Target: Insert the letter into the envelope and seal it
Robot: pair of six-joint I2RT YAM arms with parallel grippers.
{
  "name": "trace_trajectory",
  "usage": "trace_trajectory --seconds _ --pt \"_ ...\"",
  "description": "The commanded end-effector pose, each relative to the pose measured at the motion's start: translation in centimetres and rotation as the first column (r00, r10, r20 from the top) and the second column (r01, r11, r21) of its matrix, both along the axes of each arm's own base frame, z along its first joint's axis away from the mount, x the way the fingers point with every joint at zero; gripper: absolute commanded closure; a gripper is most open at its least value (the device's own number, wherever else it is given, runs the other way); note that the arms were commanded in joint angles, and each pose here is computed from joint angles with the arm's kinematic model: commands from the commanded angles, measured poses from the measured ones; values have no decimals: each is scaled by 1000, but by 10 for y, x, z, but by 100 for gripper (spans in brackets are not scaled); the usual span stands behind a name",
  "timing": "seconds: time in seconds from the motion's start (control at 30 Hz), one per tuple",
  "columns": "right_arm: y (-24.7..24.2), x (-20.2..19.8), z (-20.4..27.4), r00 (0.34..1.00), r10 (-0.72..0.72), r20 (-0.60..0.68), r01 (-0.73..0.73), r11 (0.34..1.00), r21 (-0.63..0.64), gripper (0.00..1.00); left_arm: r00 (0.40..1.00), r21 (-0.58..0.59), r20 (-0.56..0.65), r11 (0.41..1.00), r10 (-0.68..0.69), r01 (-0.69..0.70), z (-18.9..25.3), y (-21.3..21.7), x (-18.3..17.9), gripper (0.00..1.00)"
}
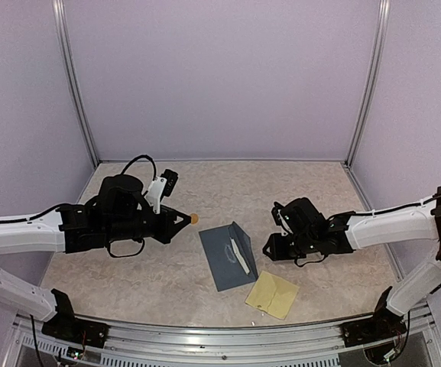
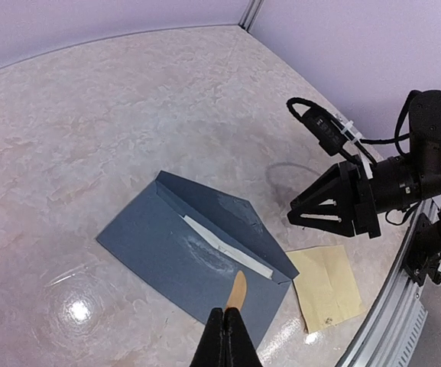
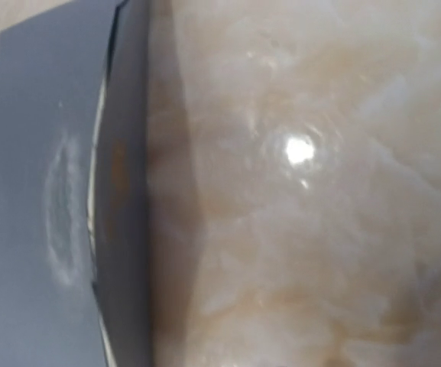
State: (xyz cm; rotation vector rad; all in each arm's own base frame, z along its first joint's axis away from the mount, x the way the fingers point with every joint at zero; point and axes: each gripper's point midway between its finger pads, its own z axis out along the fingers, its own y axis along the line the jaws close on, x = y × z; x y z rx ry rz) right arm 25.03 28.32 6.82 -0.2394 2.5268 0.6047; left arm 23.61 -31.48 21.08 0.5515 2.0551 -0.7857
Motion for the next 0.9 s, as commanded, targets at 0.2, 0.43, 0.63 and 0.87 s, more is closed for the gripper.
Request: trace_trajectory --seconds 0.2,0.43,0.63,0.87 --pt "34 26 -6 997 77 26 -80 993 92 75 1000 -9 -9 1000 14 -15 -21 -7 14 100" --pt "56 28 0 987 156 50 -161 977 140 77 999 -2 -37 1000 30 -30 -37 -1 20 100" --pt "66 27 1 980 193 51 -199 966 163 81 997 -6 -70 1000 15 -16 -47 -2 16 100" --pt "84 19 -14 963 269 17 -269 953 138 89 997 -13 -82 1000 4 -5 -49 -5 15 100"
